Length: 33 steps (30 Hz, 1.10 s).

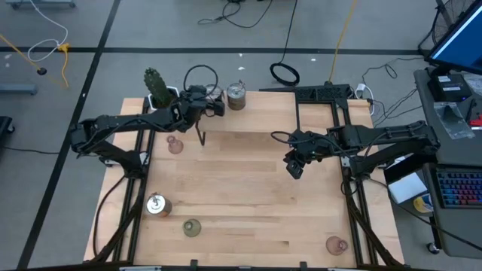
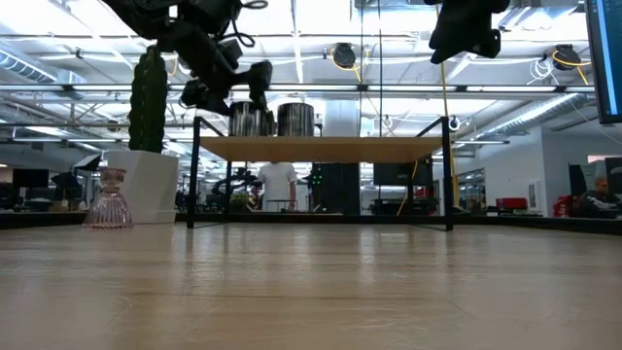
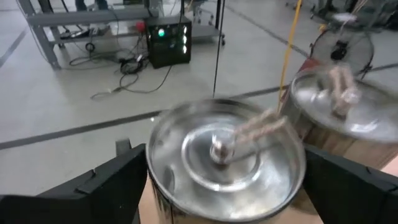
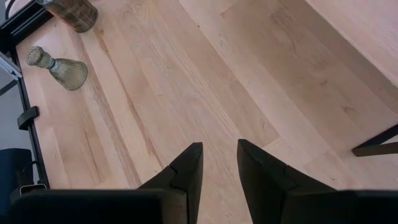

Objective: Pick & Place candle stick holders
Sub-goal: Put the right silver scented candle on the shelf, then put the silver scented candle on the shelf

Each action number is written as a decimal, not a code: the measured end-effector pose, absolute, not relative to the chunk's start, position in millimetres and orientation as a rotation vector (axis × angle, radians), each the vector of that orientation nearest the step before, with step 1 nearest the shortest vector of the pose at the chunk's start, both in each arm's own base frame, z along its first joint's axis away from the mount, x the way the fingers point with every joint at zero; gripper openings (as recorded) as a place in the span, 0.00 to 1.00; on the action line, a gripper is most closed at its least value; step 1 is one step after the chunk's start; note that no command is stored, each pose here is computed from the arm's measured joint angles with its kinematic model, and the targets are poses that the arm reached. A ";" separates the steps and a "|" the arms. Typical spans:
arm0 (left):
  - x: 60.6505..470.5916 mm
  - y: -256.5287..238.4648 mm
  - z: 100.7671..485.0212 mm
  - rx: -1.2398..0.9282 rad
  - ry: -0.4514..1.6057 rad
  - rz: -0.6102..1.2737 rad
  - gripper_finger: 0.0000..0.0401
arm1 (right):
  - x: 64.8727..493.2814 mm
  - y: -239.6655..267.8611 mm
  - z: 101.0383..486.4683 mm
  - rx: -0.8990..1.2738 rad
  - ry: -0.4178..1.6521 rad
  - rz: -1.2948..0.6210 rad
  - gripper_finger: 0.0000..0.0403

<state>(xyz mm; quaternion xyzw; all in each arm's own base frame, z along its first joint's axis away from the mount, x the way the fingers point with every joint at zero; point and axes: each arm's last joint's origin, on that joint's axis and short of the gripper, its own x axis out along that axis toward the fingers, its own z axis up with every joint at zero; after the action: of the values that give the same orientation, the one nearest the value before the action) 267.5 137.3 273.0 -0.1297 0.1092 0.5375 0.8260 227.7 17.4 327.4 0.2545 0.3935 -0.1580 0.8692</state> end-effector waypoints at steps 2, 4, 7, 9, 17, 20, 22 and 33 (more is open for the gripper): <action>265.0 136.4 277.2 -0.267 0.222 1.142 0.98 | 227.7 17.4 327.4 0.532 0.823 -0.331 0.23; 262.2 135.4 282.3 -0.253 0.211 1.139 0.98 | 227.7 17.4 327.4 0.532 0.823 -0.330 0.23; 258.9 134.4 295.7 -0.231 0.134 1.132 0.98 | 227.7 17.4 327.4 0.532 0.823 -0.330 0.23; 255.0 132.8 307.0 -0.215 0.074 1.123 0.98 | 227.7 17.4 327.4 0.532 0.823 -0.330 0.23; 232.8 103.4 353.8 -0.163 -0.102 0.910 0.98 | 227.7 17.4 327.4 0.532 0.823 -0.330 0.23; 221.9 84.2 366.0 -0.154 -0.109 0.761 0.98 | 227.7 17.4 327.4 0.524 0.824 -0.326 0.23; 215.1 69.9 370.3 -0.159 -0.088 0.635 0.98 | 227.7 17.4 327.4 0.515 0.825 -0.322 0.23; 193.7 -2.4 361.0 -0.538 0.195 -0.015 0.98 | 227.8 17.4 327.5 0.453 0.832 -0.294 0.23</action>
<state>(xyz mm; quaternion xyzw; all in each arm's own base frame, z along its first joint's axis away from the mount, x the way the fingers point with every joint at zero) 193.7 -2.4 361.0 -0.2653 0.0962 -0.0074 0.9593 227.8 17.4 327.5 0.2174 0.3993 -0.1410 0.8794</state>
